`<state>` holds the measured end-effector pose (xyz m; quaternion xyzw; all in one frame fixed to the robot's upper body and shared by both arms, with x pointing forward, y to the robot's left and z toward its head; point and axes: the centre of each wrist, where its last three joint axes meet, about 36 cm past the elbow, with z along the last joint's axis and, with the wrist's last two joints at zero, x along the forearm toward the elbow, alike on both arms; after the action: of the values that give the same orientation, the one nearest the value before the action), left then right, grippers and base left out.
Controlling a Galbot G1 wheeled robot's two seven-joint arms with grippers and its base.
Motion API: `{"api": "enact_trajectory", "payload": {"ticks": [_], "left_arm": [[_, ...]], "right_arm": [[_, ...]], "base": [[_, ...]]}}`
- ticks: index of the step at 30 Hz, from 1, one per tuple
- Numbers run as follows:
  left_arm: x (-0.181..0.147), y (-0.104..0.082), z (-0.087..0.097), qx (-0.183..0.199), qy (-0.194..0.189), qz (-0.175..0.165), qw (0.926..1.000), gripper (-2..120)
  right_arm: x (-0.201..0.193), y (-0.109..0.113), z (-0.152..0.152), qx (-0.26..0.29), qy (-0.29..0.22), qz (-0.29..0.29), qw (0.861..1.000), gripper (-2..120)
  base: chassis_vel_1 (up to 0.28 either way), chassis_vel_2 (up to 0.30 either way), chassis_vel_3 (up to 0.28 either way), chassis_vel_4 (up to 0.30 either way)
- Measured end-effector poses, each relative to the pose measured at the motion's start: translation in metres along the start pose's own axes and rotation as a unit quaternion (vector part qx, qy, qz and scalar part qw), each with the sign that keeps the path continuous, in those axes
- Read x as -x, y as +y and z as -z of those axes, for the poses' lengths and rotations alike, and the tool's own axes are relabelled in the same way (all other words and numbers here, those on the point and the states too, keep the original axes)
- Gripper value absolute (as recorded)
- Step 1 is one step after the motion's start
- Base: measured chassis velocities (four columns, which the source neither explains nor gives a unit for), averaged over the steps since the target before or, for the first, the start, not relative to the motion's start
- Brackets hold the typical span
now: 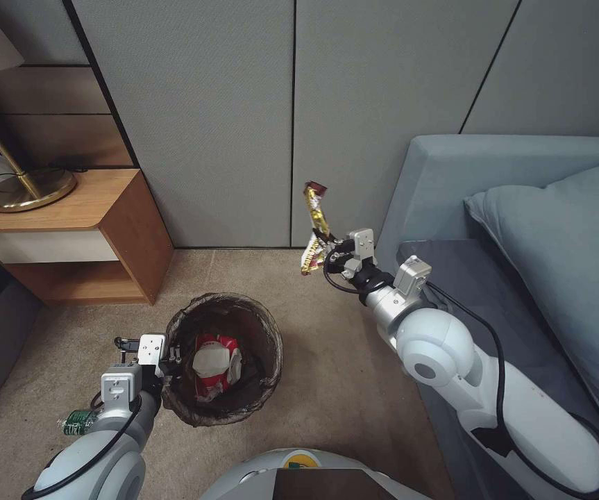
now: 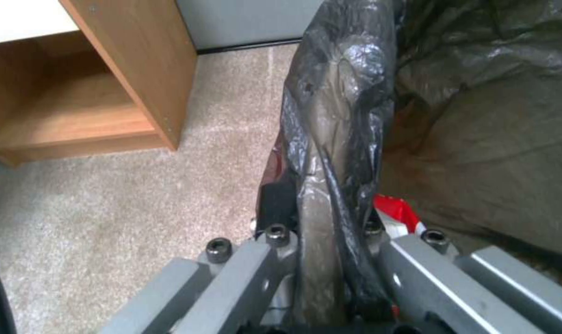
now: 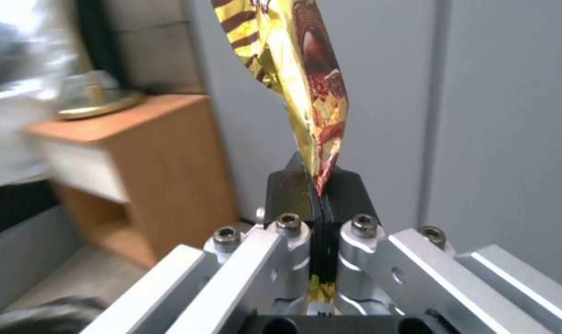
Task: Pick up the trash bin, then pick up the garbage from the floor and place it into the trash bin.
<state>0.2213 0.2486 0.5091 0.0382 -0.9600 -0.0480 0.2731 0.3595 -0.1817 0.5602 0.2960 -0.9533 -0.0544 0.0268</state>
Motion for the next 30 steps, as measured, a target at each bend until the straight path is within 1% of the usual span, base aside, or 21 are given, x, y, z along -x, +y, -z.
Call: {"api": "enact_trajectory", "payload": {"ticks": [1,4,5,8,10,12,13,17,22,24,30], "left_arm": [[0.000,0.000,0.000,0.000,0.000,0.000,1.0000,3],[0.000,0.000,0.000,-0.001,0.003,-0.002,1.0000,3],[0.000,0.000,0.000,-0.001,0.003,-0.002,1.0000,3],[0.000,0.001,0.000,0.001,0.007,-0.003,1.0000,3],[0.000,0.001,0.000,0.002,0.008,-0.003,1.0000,3],[0.000,0.001,-0.001,0.001,0.013,-0.002,0.9999,3],[0.000,0.001,-0.001,0.001,0.013,-0.002,0.9999,3],[-0.001,0.000,-0.001,-0.002,0.019,0.000,0.9998,3],[-0.001,0.000,-0.002,-0.005,0.024,0.001,0.9997,3],[-0.001,0.000,-0.002,-0.007,0.024,0.003,0.9997,3],[-0.001,0.000,-0.003,-0.012,0.025,0.004,0.9996,3]], "right_arm": [[0.000,0.000,0.000,0.000,0.000,0.000,1.000,0],[-0.003,0.004,0.010,-0.011,0.000,0.053,0.999,0],[-0.003,0.004,0.010,-0.011,0.000,0.053,0.999,0],[-0.008,0.012,0.018,-0.018,0.011,0.096,0.995,0],[-0.010,0.014,0.019,-0.019,0.013,0.106,0.994,0],[-0.014,0.023,0.020,-0.028,0.029,0.160,0.986,0],[-0.014,0.023,0.020,-0.028,0.029,0.160,0.986,0],[-0.009,0.029,0.017,-0.039,0.039,0.201,0.978,0],[-0.001,0.033,0.017,-0.048,0.041,0.220,0.974,0],[0.006,0.037,0.015,-0.058,0.042,0.239,0.968,0],[0.011,0.047,0.010,-0.062,0.056,0.262,0.961,0]], "base": [[0.000,0.000,0.000,0.000],[0.000,0.000,0.000,0.000],[0.000,0.000,0.000,0.000],[0.000,0.000,0.000,0.000],[0.000,0.000,0.000,0.000],[0.000,0.000,0.000,0.000],[0.000,0.000,0.000,0.000],[0.000,0.000,0.000,0.000],[0.000,0.000,0.000,0.000],[0.000,0.000,0.000,0.000],[0.000,0.000,0.000,0.000]]}}
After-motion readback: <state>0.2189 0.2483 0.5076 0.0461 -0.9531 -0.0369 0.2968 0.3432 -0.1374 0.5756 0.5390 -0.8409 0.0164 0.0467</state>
